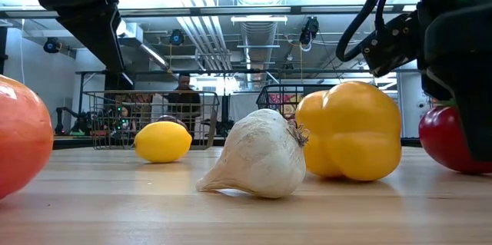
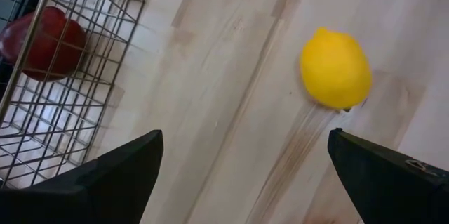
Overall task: Sort produce into baskets
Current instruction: Put the tomato into the gold wire basket
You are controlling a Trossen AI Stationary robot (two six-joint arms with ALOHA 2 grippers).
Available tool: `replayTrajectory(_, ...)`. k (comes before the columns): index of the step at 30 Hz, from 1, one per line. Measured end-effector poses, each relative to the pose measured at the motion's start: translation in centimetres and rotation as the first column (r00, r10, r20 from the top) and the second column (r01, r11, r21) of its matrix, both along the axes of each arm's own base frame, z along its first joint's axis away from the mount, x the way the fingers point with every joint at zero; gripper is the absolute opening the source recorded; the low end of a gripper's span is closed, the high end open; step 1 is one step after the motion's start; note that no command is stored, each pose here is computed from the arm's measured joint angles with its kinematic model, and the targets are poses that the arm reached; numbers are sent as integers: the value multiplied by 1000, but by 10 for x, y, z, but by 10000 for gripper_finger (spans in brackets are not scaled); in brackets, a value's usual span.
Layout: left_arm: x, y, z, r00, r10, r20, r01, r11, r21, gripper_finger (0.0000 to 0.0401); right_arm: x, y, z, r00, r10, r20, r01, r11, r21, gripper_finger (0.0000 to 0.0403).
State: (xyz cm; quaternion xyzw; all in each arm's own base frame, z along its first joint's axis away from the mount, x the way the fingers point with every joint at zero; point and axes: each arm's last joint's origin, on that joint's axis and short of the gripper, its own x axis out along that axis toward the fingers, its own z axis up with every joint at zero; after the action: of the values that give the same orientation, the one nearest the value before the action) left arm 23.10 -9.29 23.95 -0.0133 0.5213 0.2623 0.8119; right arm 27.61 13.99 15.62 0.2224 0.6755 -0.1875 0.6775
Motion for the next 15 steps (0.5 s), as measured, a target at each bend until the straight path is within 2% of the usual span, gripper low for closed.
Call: replayTrajectory(15, 2, -1, 0, 1000, 1, 28, -1, 1000, -5, 386, 3, 1, 4, 1000, 19, 17, -19, 1000, -1, 322)
